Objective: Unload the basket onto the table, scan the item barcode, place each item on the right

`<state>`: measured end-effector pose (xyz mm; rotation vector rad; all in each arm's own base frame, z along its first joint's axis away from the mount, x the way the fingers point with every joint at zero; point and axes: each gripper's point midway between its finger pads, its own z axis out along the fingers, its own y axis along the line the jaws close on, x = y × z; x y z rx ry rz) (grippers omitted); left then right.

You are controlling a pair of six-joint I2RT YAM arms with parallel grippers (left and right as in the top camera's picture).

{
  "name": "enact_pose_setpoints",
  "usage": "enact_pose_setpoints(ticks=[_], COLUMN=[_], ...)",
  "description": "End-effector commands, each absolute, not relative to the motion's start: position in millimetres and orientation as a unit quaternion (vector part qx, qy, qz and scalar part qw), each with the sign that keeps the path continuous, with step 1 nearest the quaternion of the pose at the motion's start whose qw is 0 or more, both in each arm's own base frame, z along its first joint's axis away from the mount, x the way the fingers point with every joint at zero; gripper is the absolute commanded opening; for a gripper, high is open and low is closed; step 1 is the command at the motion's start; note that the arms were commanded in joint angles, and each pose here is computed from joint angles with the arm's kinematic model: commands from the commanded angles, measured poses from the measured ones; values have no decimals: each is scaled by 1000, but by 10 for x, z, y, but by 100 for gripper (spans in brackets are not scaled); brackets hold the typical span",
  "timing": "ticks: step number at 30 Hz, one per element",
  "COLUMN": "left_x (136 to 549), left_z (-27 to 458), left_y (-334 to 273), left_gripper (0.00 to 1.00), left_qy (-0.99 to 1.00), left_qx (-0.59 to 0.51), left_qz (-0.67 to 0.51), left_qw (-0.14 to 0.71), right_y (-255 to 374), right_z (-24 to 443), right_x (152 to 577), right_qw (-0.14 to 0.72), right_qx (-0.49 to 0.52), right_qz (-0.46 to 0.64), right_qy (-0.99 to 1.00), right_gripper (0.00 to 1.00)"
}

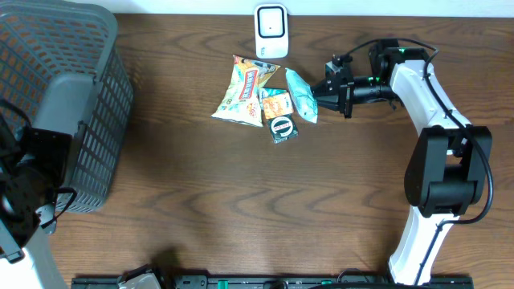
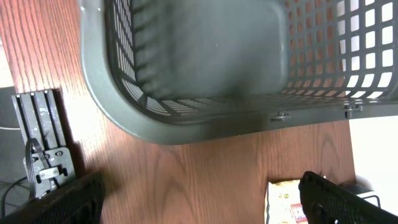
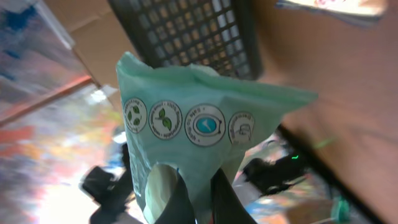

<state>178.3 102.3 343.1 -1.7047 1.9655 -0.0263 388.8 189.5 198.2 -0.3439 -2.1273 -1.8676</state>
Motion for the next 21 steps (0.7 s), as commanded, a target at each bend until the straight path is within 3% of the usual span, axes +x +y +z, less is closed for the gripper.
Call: enact_pose_setpoints(ticks=[1, 21], left_x=[1682, 1682], left_z=[3393, 3394], left_y=[1007, 1007], left_gripper=[98, 98], left_qy=[729, 729], left_qx=[-638, -638], left_qz=[1, 1], left_qw=[249, 249], right_y=[1902, 1891], right_z=[2269, 2294], right_x=[3819, 3598], right_qw=[165, 157], right_qx=[-133, -119], right_qz=[-684, -679], right_qy=[-698, -707], right_gripper=[1, 1])
